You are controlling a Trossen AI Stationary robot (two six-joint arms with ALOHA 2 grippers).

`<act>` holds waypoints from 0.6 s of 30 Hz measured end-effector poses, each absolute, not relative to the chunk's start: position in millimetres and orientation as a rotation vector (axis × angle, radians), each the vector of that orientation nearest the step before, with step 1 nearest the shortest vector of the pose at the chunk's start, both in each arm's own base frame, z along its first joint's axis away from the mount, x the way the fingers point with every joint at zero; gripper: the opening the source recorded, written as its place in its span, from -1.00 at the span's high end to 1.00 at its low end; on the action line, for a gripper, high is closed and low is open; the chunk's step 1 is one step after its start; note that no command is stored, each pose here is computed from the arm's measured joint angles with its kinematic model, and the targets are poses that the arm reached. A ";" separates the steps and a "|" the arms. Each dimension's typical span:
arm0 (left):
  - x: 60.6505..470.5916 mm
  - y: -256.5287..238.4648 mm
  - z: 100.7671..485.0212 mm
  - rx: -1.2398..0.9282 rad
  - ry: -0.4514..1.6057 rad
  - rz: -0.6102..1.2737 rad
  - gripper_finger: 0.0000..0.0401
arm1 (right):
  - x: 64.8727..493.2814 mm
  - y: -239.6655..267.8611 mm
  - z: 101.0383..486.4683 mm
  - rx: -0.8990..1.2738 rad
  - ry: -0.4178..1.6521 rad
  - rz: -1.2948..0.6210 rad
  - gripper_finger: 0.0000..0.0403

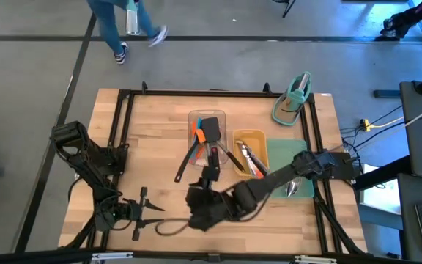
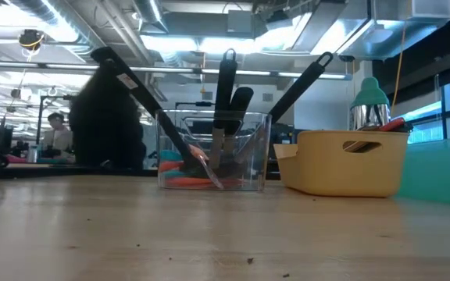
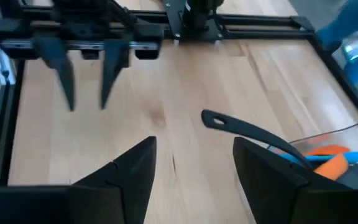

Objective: Pick & Place Kitchen Items
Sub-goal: Return to Home Position

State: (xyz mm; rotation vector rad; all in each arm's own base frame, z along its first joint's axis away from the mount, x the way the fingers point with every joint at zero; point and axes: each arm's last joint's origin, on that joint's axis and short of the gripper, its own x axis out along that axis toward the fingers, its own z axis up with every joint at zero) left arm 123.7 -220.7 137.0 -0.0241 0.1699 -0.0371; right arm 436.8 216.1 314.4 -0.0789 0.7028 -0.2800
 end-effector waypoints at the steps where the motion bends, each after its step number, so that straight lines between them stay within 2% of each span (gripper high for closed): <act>1: 125.1 -219.8 137.2 -0.040 0.169 -0.028 0.30 | 433.7 220.6 314.2 -0.097 0.702 -0.281 -0.08; 6: 131.6 -216.7 136.9 -0.071 0.178 -0.020 0.30 | 419.5 234.3 309.3 -0.157 0.722 -0.328 -0.08; 18: 134.8 -215.9 136.4 -0.077 0.194 -0.048 0.30 | 395.4 246.2 267.8 -0.184 0.747 -0.548 -0.08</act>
